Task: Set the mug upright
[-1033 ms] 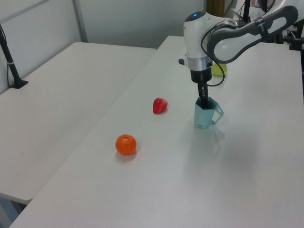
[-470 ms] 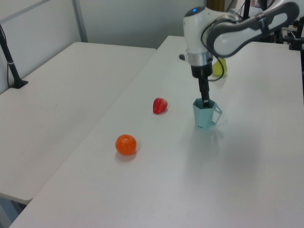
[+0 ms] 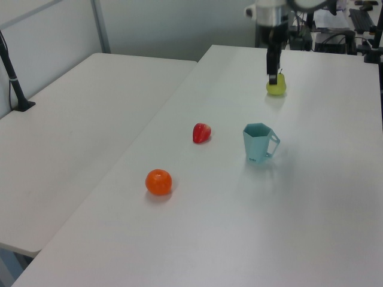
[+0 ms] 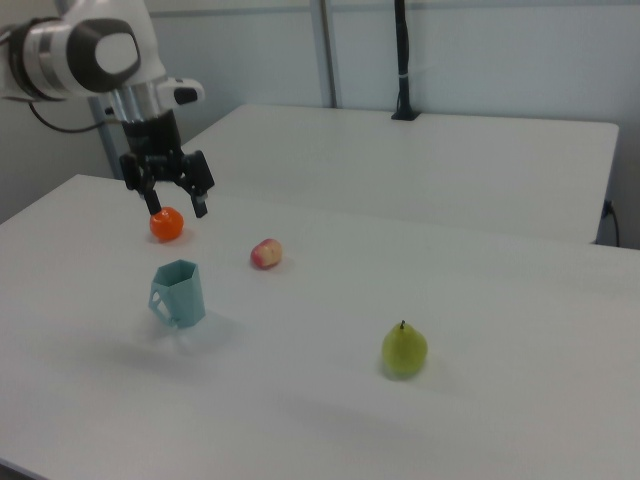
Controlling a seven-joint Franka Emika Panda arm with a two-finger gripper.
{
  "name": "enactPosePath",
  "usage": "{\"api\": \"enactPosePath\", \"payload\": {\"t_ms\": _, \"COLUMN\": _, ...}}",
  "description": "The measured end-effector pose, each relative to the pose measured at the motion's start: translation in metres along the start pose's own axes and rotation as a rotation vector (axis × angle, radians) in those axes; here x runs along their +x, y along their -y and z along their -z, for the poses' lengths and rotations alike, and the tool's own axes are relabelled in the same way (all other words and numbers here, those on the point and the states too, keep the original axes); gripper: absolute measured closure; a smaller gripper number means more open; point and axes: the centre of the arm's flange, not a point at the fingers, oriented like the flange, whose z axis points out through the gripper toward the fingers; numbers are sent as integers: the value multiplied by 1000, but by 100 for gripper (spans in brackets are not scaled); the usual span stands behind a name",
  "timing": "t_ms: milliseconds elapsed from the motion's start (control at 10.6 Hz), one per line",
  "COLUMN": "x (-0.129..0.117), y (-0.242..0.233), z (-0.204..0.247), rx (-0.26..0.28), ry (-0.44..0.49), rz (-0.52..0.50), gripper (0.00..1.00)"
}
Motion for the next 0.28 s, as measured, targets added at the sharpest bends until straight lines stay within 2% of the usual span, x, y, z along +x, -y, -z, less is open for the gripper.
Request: {"api": "enactPosePath", "payload": {"t_ms": 282, "x": -33, "y": -36, "z": 45, "rx": -10, "ry": -35, "rz": -132, "gripper": 0}}
